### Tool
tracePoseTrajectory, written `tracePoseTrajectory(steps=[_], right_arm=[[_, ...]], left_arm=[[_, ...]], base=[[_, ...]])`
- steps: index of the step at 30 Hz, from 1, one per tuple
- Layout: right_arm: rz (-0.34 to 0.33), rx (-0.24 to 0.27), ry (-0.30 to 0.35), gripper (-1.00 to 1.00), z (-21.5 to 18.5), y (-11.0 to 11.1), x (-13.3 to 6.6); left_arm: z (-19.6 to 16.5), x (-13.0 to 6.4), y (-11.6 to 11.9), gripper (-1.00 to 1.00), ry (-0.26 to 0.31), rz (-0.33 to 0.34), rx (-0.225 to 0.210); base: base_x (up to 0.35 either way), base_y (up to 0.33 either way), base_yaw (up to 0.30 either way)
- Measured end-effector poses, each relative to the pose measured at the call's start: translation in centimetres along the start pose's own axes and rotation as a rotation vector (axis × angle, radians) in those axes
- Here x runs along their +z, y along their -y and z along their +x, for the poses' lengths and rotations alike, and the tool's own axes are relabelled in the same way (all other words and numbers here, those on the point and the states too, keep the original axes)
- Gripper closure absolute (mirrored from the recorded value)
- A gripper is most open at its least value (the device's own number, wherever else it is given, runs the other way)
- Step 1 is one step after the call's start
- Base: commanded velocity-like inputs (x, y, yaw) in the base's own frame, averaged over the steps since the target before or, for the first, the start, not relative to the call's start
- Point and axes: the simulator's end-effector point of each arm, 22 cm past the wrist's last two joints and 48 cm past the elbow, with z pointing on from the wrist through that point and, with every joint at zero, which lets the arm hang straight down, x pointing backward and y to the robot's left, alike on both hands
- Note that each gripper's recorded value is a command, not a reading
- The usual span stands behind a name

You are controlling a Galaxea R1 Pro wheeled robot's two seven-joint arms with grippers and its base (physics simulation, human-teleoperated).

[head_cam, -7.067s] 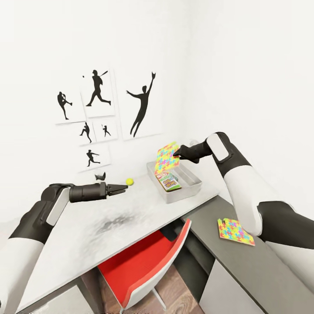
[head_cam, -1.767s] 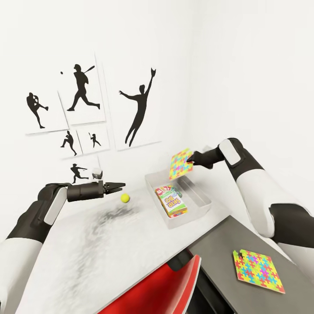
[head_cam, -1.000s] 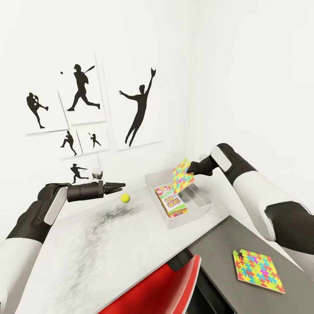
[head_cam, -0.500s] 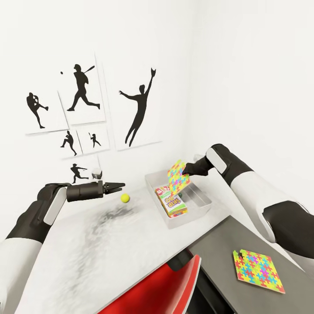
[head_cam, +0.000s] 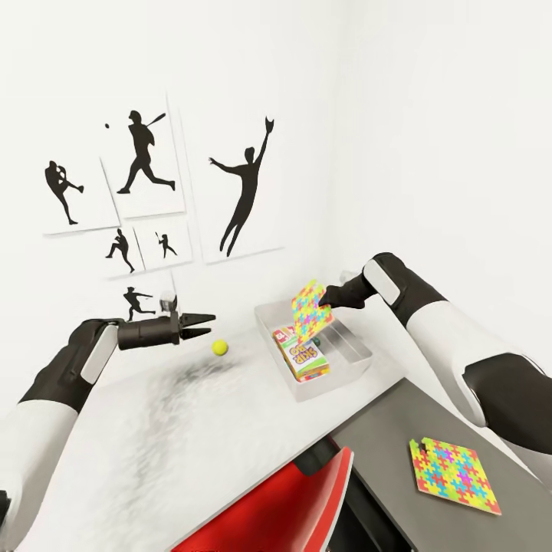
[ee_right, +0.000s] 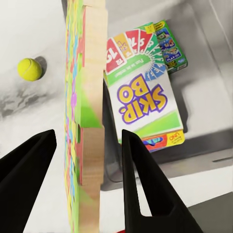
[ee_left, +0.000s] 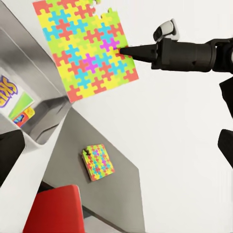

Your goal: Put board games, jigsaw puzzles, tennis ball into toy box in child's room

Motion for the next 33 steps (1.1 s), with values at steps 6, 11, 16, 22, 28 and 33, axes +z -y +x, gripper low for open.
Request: tracePoseTrajectory(steps=[6, 11, 16, 22, 28, 33], right_arm=[[0.0, 0.006, -0.012, 1.0, 0.4, 0.3, 0.7], [0.0, 0.009, -0.017, 1.0, 0.5, 0.4, 1.1], [-0.002, 0.013, -0.017, 1.0, 0.2, 0.6, 1.3], [-0.007, 0.007, 0.018, 1.0, -2.2, 0.2, 0.1], [-0.004, 0.016, 0.021, 1.0, -3.1, 0.4, -0.1], [-0.002, 0.015, 0.028, 1.0, -3.8, 0.5, -0.2]], left_arm=[[-0.1, 0.2, -0.8, -1.0, 0.0, -0.004, -0.022], [0.1, 0.3, -1.3, -1.0, -0.003, -0.006, -0.03], [0.3, 0.4, -1.8, -1.0, -0.006, -0.008, -0.038], [0.5, 0.6, -2.3, -1.0, -0.011, -0.011, -0.046], [0.7, 0.7, -2.9, -1.0, -0.014, -0.014, -0.055], [0.9, 0.8, -3.4, -1.0, -0.016, -0.015, -0.062]], base=[[0.0, 0.0, 0.0], [0.0, 0.0, 0.0], [0.0, 0.0, 0.0], [0.0, 0.0, 0.0], [0.0, 0.0, 0.0], [0.0, 0.0, 0.0]])
